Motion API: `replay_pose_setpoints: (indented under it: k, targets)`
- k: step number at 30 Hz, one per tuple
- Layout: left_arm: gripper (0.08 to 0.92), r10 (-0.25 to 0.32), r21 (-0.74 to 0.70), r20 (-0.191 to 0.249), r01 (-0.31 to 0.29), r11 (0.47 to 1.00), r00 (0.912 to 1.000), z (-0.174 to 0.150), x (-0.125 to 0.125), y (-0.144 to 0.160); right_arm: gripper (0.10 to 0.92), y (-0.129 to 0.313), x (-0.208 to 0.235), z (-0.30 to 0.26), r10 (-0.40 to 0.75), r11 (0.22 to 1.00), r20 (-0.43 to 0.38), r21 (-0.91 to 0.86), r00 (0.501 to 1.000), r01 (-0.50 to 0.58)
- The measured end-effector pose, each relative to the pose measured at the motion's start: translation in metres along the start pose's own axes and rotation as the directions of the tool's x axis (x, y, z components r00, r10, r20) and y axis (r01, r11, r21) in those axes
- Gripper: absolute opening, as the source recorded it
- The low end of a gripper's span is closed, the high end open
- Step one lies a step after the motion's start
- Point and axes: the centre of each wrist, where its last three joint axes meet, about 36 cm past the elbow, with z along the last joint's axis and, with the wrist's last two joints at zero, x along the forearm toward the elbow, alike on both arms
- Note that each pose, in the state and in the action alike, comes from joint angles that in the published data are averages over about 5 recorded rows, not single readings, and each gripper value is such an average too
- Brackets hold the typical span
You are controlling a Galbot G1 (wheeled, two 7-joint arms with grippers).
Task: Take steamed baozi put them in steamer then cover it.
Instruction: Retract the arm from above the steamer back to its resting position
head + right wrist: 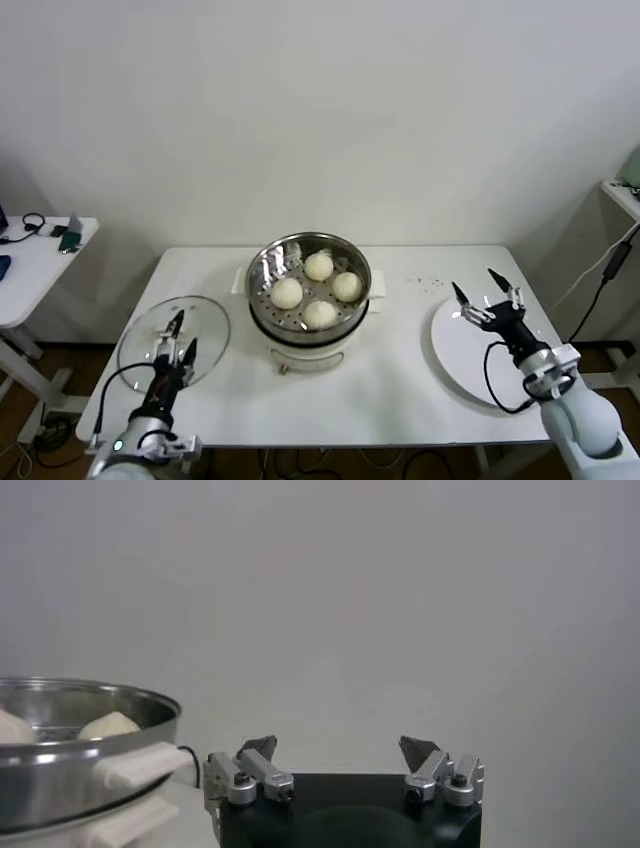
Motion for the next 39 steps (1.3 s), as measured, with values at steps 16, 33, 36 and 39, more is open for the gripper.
replay_pose_setpoints:
  k: [16, 33, 36, 39]
  targets:
    - [0.823, 0.065, -0.279, -0.08, -0.085, 0.957, 0.9946, 0.046, -0.069, -0.063, 0.823, 0.0, 0.045, 0.017, 0.108, 0.994, -0.054, -0.006, 0.993, -0.108]
    - [0.823, 0.091, -0.298, -0.115, -0.122, 0.947, 0.9892, 0.072, -0.123, -0.09, 0.823, 0.002, 0.06, 0.025, 0.132, 0.991, -0.08, 0.013, 0.988, -0.131]
    - [0.823, 0.09, -0.295, -0.117, -0.121, 0.948, 0.989, 0.073, -0.129, -0.091, 0.823, 0.002, 0.062, 0.026, 0.134, 0.991, -0.083, 0.017, 0.988, -0.133]
    - [0.823, 0.087, -0.289, -0.119, -0.118, 0.95, 0.9891, 0.074, -0.134, -0.091, 0.823, 0.003, 0.063, 0.028, 0.134, 0.991, -0.086, 0.022, 0.987, -0.132]
